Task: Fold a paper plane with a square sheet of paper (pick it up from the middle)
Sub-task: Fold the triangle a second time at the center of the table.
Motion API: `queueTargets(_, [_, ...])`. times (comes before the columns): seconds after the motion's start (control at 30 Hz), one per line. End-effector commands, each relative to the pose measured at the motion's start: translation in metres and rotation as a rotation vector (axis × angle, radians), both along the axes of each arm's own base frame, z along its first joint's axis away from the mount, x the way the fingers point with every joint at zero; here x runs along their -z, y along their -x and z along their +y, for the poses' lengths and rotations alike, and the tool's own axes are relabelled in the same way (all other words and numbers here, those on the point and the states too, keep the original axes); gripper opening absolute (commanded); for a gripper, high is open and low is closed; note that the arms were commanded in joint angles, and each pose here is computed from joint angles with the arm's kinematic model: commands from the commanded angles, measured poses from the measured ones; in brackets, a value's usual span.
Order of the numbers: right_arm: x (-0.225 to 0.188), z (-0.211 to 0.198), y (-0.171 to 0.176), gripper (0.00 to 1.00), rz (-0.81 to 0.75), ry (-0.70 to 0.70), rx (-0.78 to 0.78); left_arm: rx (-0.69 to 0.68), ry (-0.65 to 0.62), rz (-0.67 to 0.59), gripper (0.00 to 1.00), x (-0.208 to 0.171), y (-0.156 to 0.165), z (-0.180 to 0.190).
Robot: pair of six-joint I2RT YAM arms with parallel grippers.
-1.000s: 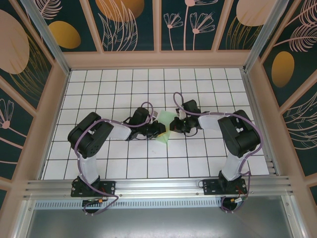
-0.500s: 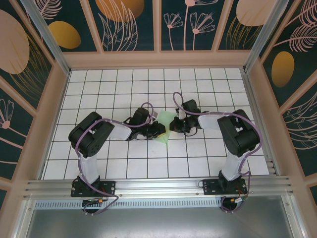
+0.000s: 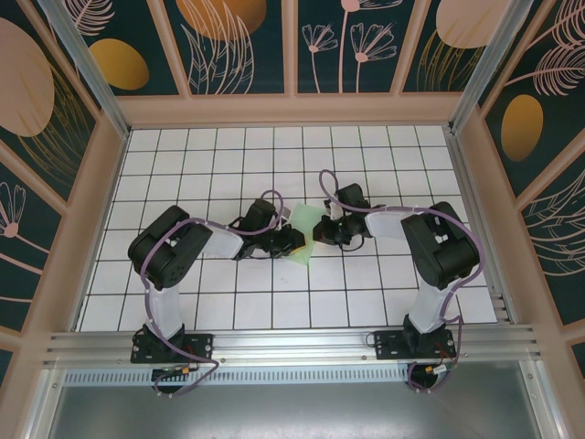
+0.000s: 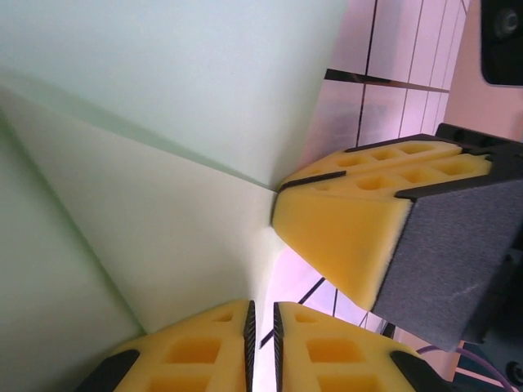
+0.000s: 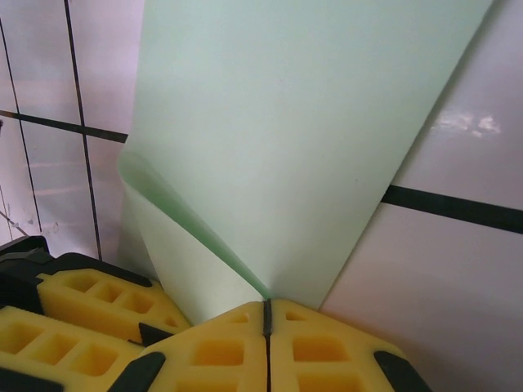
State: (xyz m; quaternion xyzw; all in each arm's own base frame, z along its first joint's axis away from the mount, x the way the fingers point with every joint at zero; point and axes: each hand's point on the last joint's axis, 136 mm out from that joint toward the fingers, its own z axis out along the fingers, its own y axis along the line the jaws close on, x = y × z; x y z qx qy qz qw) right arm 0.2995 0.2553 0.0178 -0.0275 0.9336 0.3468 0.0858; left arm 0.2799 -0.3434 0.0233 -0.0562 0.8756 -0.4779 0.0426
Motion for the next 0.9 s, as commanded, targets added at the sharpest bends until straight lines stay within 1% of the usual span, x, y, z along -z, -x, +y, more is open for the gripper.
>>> queueTargets(0.0, [0.004,-0.003,-0.001,0.07,-0.001,0.039,0.002,0.01,-0.035,0.012,0.18,0.01,0.002,0.001])
queueTargets(0.27, [0.004,-0.004,-0.001,0.07,0.0,0.044,0.006,0.002,-0.057,0.023,0.18,0.015,0.003,0.004])
queueTargets(0.37, [0.0,-0.004,-0.004,0.08,-0.008,0.047,0.013,-0.007,-0.086,0.037,0.17,0.021,0.004,0.008])
queueTargets(0.47, [-0.016,-0.003,-0.007,0.12,-0.033,0.024,0.031,-0.023,-0.145,0.054,0.16,0.031,0.005,0.015])
queueTargets(0.57, [-0.03,-0.005,-0.012,0.18,-0.072,0.024,0.058,-0.04,-0.195,0.063,0.15,0.039,0.004,0.022])
queueTargets(0.67, [-0.038,-0.007,-0.013,0.2,-0.09,0.028,0.066,-0.055,-0.234,0.076,0.13,0.046,0.005,0.028])
queueTargets(0.77, [-0.04,-0.001,-0.008,0.19,-0.086,0.005,0.042,-0.065,-0.249,0.08,0.12,0.048,0.005,0.031])
queueTargets(0.87, [-0.037,0.008,-0.002,0.15,-0.067,-0.015,0.013,-0.074,-0.255,0.084,0.12,0.049,0.004,0.032])
